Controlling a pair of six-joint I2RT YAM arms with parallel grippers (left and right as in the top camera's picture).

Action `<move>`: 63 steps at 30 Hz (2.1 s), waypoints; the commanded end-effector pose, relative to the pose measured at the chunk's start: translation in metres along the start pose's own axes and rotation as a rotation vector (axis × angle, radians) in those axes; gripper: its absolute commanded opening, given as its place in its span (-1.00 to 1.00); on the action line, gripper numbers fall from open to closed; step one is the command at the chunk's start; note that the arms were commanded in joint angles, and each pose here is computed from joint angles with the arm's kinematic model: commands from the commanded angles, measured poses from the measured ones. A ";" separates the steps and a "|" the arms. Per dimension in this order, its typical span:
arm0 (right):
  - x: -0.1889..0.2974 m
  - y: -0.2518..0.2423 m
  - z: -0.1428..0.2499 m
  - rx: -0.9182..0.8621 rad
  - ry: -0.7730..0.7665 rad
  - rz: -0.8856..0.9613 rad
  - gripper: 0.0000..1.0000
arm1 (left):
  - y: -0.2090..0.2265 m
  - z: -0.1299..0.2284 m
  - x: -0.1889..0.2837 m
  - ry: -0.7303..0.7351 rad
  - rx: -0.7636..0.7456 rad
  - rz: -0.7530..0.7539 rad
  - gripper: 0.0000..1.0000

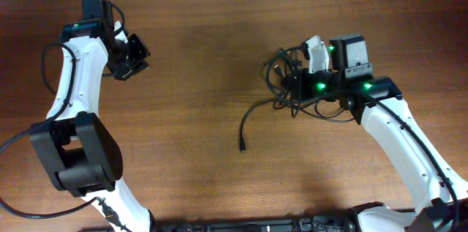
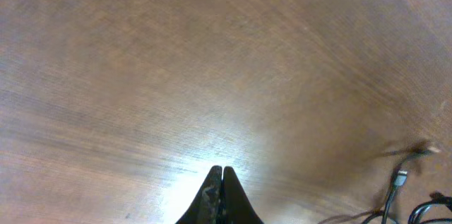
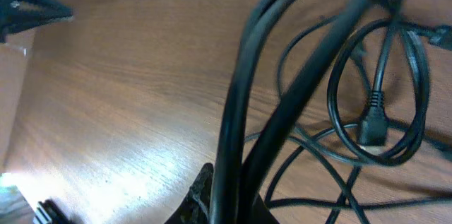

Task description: Untangle cables

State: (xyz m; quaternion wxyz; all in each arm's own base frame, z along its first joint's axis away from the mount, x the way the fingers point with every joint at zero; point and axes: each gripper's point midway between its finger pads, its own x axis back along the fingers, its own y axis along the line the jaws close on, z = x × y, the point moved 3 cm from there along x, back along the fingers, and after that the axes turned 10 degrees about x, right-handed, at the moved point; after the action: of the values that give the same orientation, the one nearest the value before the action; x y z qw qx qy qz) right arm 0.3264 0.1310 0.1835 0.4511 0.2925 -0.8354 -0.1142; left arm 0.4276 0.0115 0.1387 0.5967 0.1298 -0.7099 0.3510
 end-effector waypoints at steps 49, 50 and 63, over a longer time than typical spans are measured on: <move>0.011 -0.028 0.002 -0.011 0.245 0.431 0.77 | -0.024 0.040 -0.054 0.298 -0.239 0.212 -1.00; 0.011 -0.028 0.002 -0.018 0.247 0.432 0.80 | -0.051 0.065 -0.053 0.348 -0.411 0.331 -1.00; 0.121 0.031 0.005 0.052 0.004 0.394 0.92 | -0.125 0.076 0.106 -0.105 -0.661 0.365 0.64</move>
State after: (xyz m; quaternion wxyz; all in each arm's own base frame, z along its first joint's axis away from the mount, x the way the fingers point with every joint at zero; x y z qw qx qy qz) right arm 0.2789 0.1022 0.2480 0.5039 0.1675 -0.8473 -0.0130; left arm 0.4228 -0.0851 0.1942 0.5995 -0.1455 -0.7506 0.2367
